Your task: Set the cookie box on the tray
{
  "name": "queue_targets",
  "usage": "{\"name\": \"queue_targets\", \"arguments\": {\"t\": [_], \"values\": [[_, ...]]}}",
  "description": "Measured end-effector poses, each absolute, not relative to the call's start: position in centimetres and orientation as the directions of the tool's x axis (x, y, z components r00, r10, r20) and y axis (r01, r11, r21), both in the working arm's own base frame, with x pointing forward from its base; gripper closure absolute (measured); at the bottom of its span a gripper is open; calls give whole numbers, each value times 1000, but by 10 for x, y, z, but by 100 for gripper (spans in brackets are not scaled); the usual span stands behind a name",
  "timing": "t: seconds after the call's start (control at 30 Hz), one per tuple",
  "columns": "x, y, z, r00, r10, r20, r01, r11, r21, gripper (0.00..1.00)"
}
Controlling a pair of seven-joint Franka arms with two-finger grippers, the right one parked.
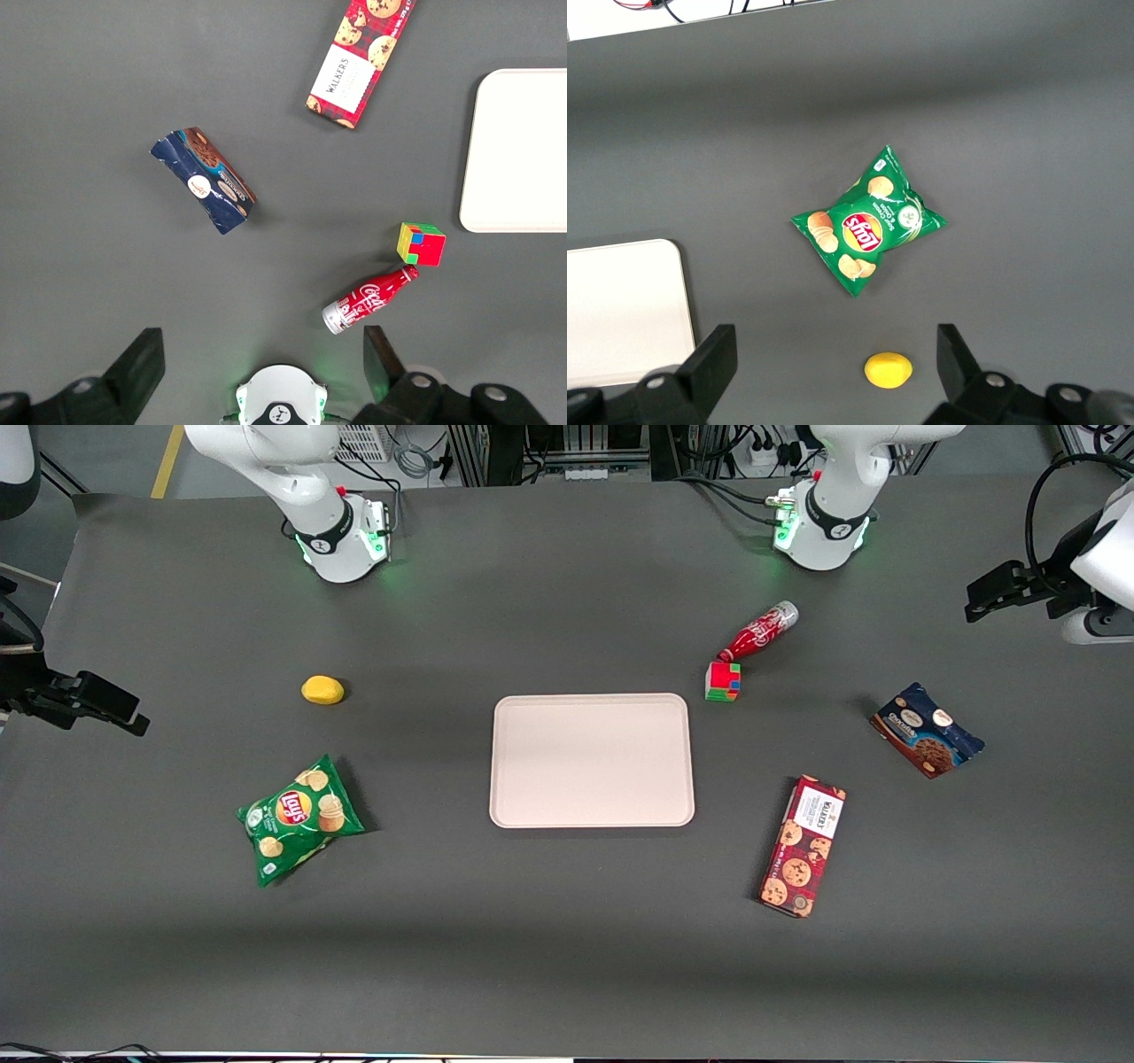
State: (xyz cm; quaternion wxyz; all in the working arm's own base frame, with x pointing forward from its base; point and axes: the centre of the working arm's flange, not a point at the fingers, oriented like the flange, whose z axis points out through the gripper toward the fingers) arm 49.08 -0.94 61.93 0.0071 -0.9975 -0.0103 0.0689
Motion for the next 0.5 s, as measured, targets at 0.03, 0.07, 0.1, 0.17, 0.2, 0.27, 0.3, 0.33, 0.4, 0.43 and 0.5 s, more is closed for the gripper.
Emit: {"name": "queue_targets", "arguments": {"t": [0.03, 0.07, 0.1, 0.17, 0.2, 0.27, 0.3, 0.33, 0.4, 0.43, 0.5], "values": [[491, -9, 619, 990, 22, -137, 20, -1000, -16, 0], [491, -9, 619, 990, 22, -138, 20, -1000, -16, 0], [491, -9, 619, 990, 22, -138, 20, -1000, -16, 0], [491, -9, 619, 990, 23, -138, 21, -1000, -16, 0], [491, -8, 619, 990, 23, -138, 21, -1000, -16, 0], [491, -8, 619, 990, 24, -138, 22, -1000, -16, 0], [491, -8, 619, 990, 25, -138, 23, -1000, -16, 0], [491, -8, 619, 990, 25, -138, 23, -1000, -16, 0], [491, -7, 619, 990, 25, -139, 23, -1000, -16, 0], [491, -7, 619, 990, 26, -139, 24, -1000, -16, 0], [491, -7, 618, 990, 26, -140, 24, -1000, -16, 0]]}}
